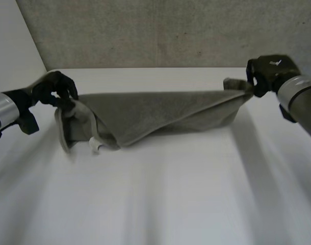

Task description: Fold the towel.

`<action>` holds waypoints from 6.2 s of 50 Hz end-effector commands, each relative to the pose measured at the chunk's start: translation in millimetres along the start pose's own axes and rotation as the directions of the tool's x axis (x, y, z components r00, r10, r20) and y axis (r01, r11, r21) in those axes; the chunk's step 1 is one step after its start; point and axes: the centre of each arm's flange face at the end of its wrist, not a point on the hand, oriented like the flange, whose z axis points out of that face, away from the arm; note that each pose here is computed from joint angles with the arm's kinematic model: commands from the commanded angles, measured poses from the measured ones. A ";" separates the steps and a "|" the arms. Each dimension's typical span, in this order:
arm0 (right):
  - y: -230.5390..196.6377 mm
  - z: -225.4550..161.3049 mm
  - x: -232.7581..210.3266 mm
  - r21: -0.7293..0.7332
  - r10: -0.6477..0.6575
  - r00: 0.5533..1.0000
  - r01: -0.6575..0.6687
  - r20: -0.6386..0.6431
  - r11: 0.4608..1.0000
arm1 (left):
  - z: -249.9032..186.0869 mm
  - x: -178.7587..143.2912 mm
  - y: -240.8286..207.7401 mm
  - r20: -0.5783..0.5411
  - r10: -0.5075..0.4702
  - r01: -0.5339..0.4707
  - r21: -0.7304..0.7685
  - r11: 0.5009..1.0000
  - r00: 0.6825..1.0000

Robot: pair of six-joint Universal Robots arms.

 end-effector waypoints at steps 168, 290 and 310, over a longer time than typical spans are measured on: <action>-133.3 11.8 -67.9 0.335 -0.383 0.912 0.409 -0.143 0.849 | 46.6 73.6 -94.1 0.179 0.259 -0.308 0.359 0.881 0.949; 98.6 -61.6 -90.8 -0.010 -0.459 0.852 0.476 0.250 0.879 | 11.2 47.7 107.4 0.412 0.640 -0.629 -0.184 0.755 0.648; 100.4 -56.3 -53.1 -0.152 -0.401 0.882 0.444 0.249 0.883 | -5.2 65.1 116.0 0.322 0.577 -0.567 -0.135 0.813 0.751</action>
